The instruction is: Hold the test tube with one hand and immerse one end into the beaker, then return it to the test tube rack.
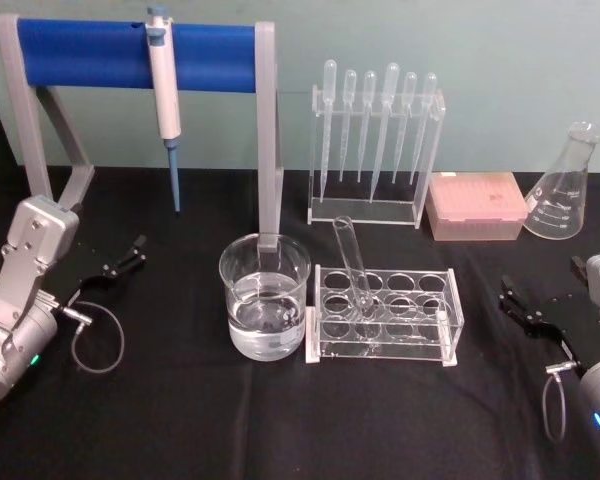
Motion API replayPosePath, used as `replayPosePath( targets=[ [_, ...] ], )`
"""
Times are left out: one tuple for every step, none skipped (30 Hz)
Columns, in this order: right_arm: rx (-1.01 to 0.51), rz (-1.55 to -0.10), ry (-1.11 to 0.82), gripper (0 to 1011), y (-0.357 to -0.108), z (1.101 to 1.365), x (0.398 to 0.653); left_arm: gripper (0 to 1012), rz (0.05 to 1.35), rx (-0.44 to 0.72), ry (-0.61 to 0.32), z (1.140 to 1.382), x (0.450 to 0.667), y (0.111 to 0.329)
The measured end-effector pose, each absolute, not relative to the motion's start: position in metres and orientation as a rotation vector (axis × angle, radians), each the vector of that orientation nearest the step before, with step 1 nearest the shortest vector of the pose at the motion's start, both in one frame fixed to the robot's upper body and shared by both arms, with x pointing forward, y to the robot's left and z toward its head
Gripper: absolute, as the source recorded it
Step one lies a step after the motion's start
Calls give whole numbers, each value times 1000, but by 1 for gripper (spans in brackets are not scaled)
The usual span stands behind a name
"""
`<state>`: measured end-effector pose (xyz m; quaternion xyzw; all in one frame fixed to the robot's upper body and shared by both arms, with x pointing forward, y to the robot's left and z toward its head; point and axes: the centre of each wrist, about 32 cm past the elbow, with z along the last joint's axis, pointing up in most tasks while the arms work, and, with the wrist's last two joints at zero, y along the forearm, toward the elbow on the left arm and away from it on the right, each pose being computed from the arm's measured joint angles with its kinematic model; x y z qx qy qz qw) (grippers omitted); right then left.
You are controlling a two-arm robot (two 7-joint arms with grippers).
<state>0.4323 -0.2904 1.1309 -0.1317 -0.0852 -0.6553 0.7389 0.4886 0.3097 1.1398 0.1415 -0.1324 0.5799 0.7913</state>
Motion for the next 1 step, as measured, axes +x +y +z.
replayPosePath(
  targets=[
    [-289,-1438,-186,1002,-291,1131,432,1000,1248,304,-285,1140,489,310]
  ],
)
